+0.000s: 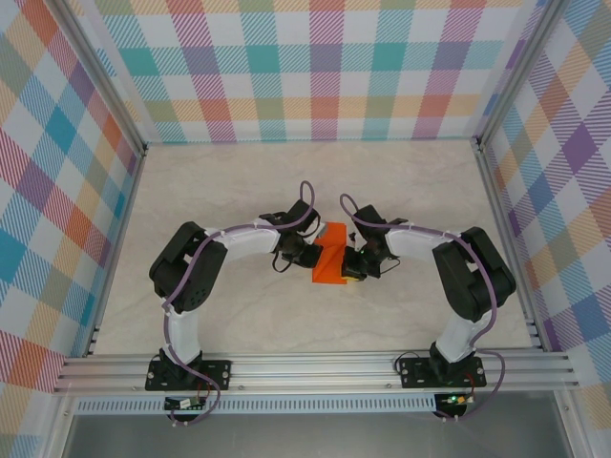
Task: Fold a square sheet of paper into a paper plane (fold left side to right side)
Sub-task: Fold the triangle a second time at the center of the table.
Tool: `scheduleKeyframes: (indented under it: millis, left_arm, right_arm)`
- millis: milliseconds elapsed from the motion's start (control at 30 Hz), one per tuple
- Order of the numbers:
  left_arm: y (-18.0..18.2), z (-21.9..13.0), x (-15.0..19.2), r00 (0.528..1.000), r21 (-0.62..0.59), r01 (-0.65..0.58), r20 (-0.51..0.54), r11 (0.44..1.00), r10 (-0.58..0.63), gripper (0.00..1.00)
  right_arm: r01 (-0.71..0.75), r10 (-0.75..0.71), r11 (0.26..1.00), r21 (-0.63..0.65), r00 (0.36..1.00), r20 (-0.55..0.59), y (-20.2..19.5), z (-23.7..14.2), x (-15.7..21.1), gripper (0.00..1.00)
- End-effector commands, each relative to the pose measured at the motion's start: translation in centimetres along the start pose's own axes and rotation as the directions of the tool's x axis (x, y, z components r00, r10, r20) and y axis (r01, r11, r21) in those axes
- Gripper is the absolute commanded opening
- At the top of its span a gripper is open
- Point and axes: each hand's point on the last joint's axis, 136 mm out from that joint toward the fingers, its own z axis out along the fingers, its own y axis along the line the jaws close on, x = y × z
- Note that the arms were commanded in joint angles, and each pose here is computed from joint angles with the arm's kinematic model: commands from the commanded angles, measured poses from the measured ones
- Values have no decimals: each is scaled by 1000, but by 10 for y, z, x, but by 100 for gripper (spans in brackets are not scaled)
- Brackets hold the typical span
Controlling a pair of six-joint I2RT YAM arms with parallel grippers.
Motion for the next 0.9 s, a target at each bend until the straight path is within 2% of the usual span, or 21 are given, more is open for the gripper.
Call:
scheduleKeyframes:
  millis: [0, 867]
  left_arm:
    - [7, -1, -16, 999, -13, 9, 37, 1000, -9, 4]
    - [5, -5, -24, 998, -4, 10, 58, 1000, -9, 5]
  right_arm:
    - [-10, 13, 998, 64, 999, -52, -13, 8, 11, 1]
    - [-5, 9, 998, 65, 998, -55, -10, 8, 11, 1]
